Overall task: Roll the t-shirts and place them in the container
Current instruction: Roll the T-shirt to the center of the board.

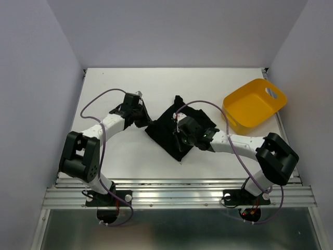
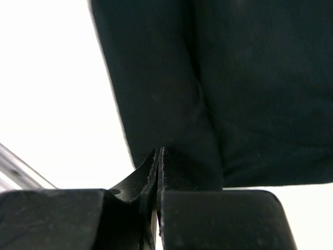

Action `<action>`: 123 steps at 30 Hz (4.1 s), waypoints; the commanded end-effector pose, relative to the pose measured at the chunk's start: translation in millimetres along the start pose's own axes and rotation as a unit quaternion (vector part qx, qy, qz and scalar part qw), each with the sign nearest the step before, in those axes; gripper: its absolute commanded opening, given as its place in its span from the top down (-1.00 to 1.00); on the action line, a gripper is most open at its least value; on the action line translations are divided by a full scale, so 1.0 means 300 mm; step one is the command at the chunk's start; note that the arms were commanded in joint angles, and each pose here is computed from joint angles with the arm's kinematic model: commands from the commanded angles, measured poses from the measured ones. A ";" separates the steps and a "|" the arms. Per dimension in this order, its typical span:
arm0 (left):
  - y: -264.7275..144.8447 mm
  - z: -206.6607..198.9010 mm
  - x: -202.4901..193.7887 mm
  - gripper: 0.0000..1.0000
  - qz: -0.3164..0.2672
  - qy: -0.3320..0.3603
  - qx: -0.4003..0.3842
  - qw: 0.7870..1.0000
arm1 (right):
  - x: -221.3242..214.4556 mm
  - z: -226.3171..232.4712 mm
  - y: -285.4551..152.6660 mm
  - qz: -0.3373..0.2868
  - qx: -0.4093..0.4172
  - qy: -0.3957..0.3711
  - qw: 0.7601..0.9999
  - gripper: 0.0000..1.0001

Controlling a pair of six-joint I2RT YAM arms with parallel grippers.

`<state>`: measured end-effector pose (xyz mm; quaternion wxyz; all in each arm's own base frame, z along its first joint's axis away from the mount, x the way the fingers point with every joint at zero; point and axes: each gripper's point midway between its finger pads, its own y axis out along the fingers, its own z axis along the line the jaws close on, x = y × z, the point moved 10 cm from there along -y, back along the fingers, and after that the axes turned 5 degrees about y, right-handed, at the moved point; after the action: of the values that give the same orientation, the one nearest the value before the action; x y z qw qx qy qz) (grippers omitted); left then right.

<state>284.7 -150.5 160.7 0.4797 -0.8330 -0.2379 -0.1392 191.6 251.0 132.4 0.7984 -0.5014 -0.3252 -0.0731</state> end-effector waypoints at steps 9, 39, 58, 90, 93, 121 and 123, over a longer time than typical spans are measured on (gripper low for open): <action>0.081 0.064 0.000 1.00 0.014 -0.025 0.054 0.998 | 0.209 0.102 0.110 -0.060 -0.005 0.079 0.995 0.99; -0.151 0.097 -0.118 -0.96 -0.060 -0.166 0.028 0.984 | 0.174 0.044 -0.139 -0.100 -0.017 0.074 0.992 0.99; 0.064 0.113 -0.169 -0.59 -0.044 -0.220 -0.026 0.974 | 0.151 0.032 -0.159 -0.098 -0.024 0.085 0.991 0.98; -0.095 0.035 -0.099 1.00 -0.011 -0.158 -0.006 0.987 | -0.095 0.310 -0.082 -0.122 -0.171 -0.263 0.942 -0.55; -0.095 0.041 -0.102 1.00 -0.007 -0.160 -0.005 0.987 | -0.112 0.320 -0.044 -0.120 -0.175 -0.278 0.937 -0.56; -0.104 0.079 -0.107 1.00 -0.005 -0.168 -0.001 0.986 | -0.234 0.262 0.135 -0.188 -0.314 -0.272 0.890 0.47; -0.106 0.078 -0.104 1.00 -0.009 -0.165 -0.003 0.986 | -0.224 0.267 0.122 -0.192 -0.312 -0.269 0.891 0.55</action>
<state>238.5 -126.7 144.0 0.4453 -0.8392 -0.3108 0.0294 119.8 323.5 80.2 0.4463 -0.6605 -0.5844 -0.1522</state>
